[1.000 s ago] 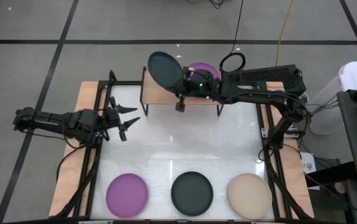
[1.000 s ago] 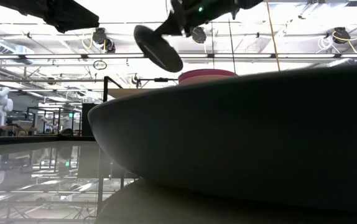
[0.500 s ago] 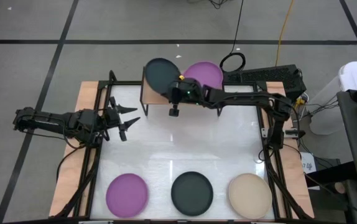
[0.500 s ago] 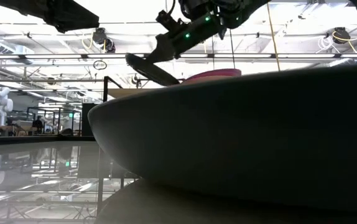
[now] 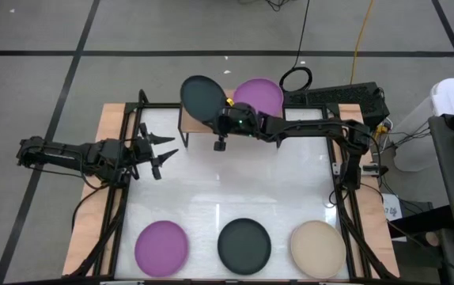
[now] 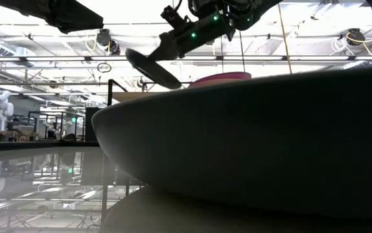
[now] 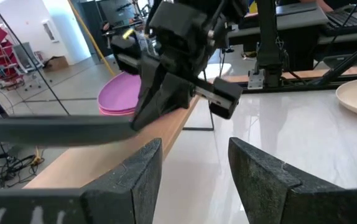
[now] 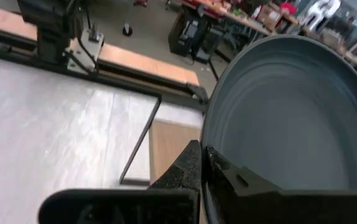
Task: Place and stack plates onto a shelf
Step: Put the top black plate on the shelf
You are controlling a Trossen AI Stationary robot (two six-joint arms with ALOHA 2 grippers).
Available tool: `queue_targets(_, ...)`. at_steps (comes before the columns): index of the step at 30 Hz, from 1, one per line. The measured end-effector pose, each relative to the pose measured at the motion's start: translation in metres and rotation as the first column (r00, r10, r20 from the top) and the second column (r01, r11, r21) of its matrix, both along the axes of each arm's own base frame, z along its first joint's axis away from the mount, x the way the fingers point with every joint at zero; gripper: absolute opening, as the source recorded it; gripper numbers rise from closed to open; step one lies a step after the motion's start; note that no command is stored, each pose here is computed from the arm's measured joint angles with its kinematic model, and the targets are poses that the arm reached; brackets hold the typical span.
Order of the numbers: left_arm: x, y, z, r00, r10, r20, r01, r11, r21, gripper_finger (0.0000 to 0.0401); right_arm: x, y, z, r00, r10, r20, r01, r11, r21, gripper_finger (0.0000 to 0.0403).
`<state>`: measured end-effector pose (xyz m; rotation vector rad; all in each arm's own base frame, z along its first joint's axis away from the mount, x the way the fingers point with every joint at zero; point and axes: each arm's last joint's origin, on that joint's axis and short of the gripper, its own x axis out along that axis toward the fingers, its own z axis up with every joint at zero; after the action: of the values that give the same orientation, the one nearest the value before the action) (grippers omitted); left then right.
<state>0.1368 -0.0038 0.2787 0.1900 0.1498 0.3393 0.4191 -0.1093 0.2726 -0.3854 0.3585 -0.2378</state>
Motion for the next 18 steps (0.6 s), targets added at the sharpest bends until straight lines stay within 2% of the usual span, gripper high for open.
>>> queue_targets(5,0.0,0.0,0.0,1.0,0.0,0.0,0.0,1.0,-0.001,0.0191,-0.005,-0.006,-0.011,0.999,-0.031,0.008,0.031,0.999,0.041,0.0)
queue_targets(18,0.0,0.0,0.0,1.0,0.0,0.001,0.0,1.0,-0.003,0.0191,-0.009,-0.007,-0.024,0.999,-0.03,0.017,0.029,0.999,0.039,0.003)
